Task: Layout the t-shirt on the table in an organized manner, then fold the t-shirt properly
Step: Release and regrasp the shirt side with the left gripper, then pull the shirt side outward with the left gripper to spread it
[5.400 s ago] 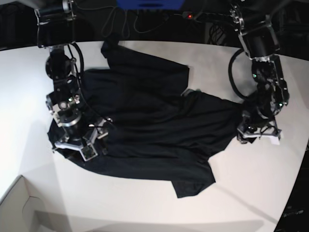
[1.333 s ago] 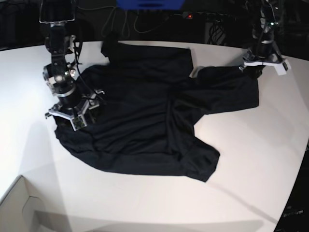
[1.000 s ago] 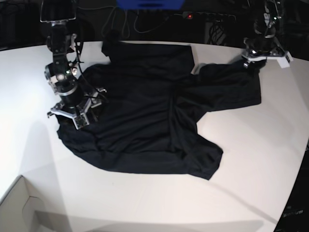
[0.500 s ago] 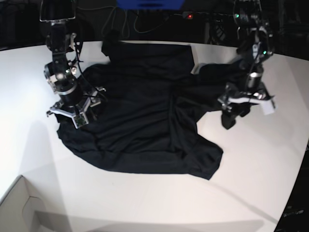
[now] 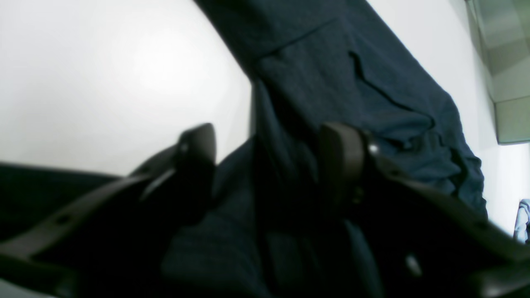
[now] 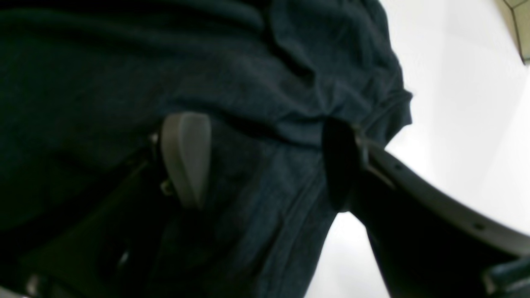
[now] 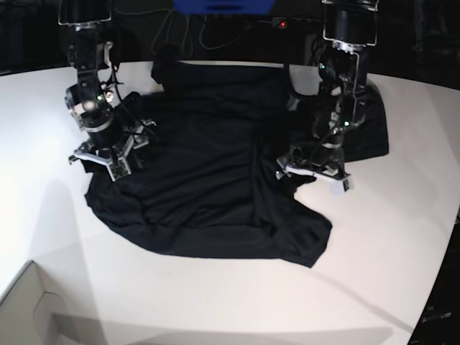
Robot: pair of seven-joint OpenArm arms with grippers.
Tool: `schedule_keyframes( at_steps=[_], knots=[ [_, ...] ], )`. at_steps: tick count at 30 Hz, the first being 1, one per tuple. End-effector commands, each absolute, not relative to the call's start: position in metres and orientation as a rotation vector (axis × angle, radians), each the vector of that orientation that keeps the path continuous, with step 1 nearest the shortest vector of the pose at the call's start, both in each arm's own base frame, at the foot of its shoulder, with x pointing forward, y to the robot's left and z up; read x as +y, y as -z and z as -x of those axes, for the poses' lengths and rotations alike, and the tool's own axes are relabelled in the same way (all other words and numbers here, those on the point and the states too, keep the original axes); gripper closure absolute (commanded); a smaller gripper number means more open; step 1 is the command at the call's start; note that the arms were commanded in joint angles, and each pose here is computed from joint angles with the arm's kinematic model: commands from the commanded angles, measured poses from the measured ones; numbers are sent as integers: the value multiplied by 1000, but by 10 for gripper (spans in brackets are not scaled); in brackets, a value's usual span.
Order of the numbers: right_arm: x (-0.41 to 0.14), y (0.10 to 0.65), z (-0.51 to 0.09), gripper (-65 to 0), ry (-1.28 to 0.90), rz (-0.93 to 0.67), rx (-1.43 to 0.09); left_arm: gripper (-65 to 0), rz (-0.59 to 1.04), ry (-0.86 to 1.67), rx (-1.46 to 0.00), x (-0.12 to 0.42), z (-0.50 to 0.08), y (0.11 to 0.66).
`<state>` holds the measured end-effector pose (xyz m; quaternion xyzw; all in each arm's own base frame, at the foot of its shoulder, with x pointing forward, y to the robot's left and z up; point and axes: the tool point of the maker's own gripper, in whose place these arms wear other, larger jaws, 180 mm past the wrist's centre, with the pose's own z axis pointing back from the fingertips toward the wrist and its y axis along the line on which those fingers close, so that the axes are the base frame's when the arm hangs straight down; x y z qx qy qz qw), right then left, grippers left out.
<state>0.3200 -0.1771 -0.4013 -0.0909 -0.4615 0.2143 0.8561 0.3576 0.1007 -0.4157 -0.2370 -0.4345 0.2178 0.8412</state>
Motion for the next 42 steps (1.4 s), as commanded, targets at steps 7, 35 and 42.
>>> schedule_keyframes(
  at_steps=[7, 35, 42],
  knots=[
    [-190, 384, -330, -423, -429, 225, -1022, -173, 532, -453, -959, 95, -372, 401],
    [-186, 391, -322, -423, -430, 211, -1007, -300, 493, -488, -992, 121, -376, 395],
    [-188, 391, -321, -423, -429, 214, -1004, -310, 510, -453, -970, 105, -377, 399]
  ],
)
